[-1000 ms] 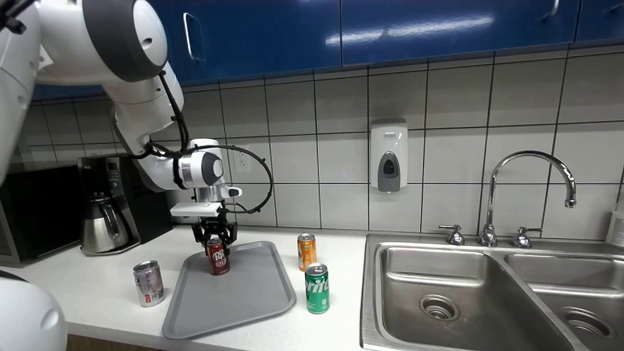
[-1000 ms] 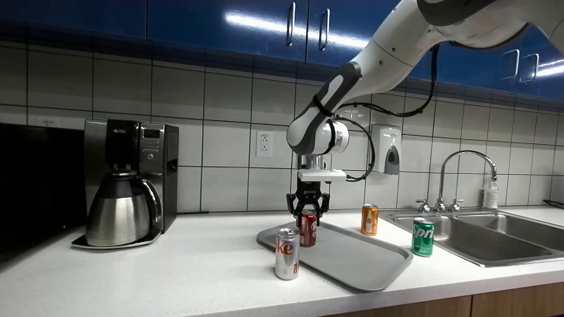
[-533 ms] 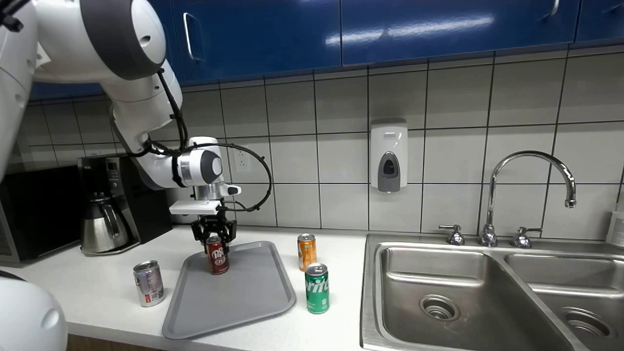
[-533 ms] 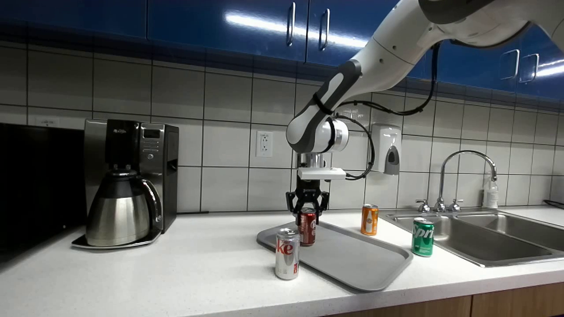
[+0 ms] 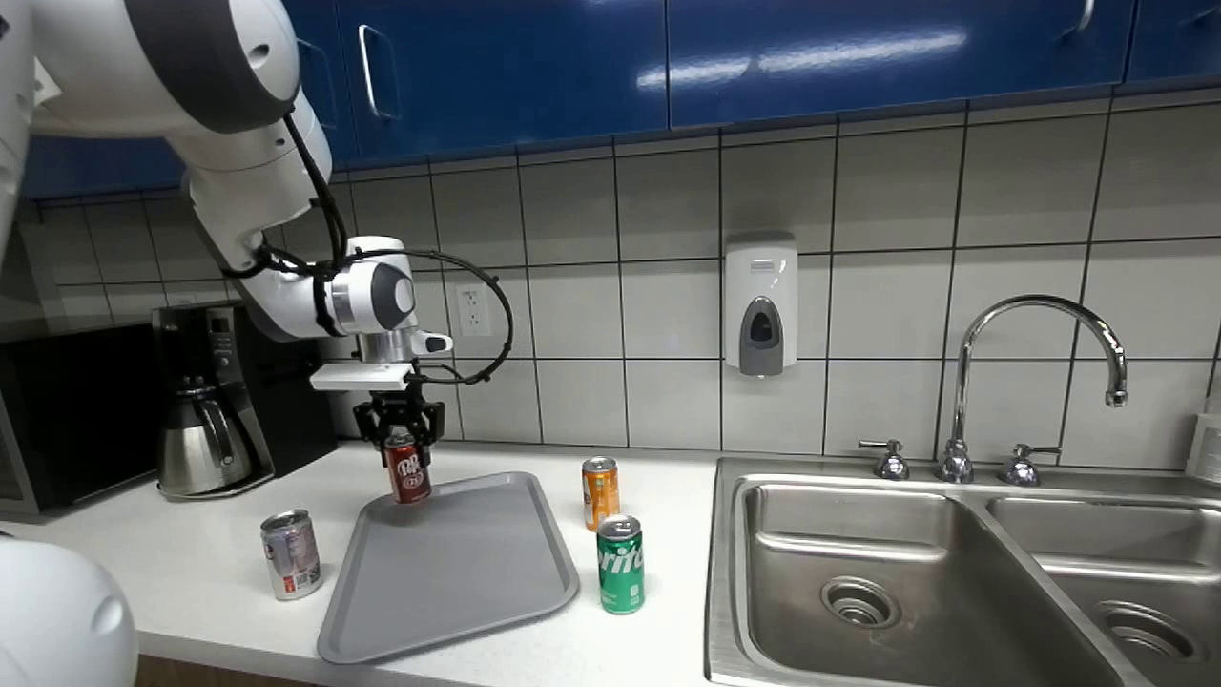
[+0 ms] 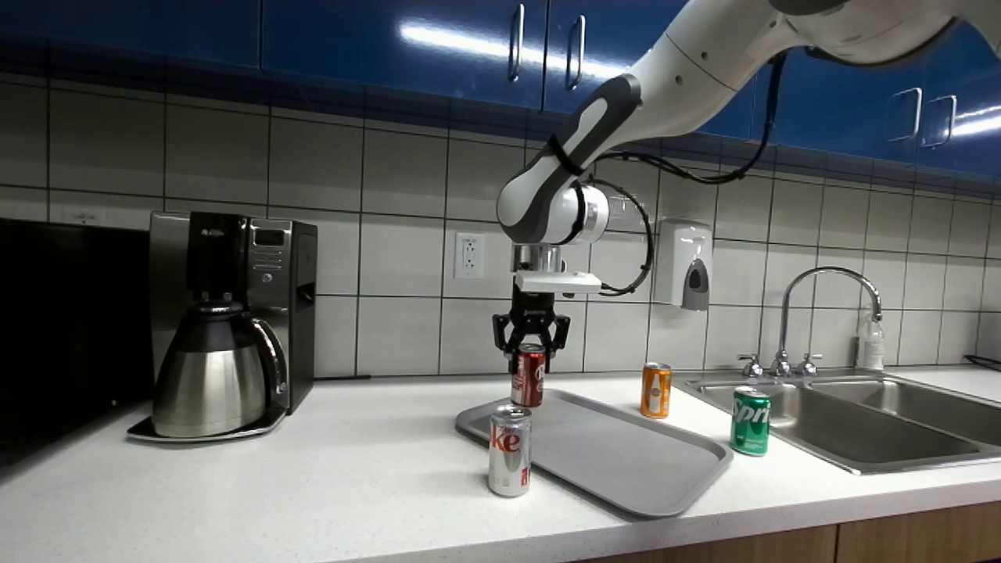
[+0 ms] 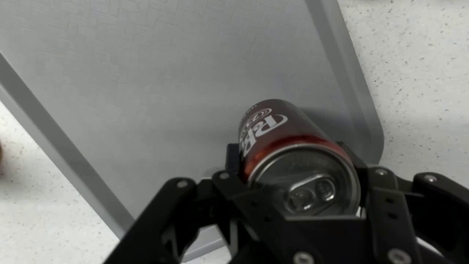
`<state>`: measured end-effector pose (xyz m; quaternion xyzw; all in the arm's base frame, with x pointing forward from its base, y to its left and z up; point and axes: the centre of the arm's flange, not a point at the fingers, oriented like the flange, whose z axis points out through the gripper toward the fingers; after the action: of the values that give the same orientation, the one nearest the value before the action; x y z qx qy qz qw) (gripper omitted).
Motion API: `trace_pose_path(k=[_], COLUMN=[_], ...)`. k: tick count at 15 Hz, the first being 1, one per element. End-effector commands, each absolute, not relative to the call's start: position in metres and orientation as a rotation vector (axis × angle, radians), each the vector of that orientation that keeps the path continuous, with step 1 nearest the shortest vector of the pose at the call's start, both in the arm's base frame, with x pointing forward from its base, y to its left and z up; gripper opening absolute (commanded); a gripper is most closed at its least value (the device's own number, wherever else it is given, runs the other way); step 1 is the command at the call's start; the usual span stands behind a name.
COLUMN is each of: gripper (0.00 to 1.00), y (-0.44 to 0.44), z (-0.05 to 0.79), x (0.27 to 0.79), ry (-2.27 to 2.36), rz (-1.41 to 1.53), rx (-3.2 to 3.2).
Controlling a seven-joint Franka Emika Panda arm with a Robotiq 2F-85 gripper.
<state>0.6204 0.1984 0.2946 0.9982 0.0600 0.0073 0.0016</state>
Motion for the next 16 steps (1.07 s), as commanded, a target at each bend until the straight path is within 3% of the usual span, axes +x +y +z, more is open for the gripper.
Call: trace_pose_path(k=[1, 16], gripper=[0.38, 0.38], y=[0.221, 0.301], z=[0.325, 0.344], x=[0.623, 0.625], ry=[0.213, 0.366], rz=[0.045, 0.065], rx=[3.133, 3.13])
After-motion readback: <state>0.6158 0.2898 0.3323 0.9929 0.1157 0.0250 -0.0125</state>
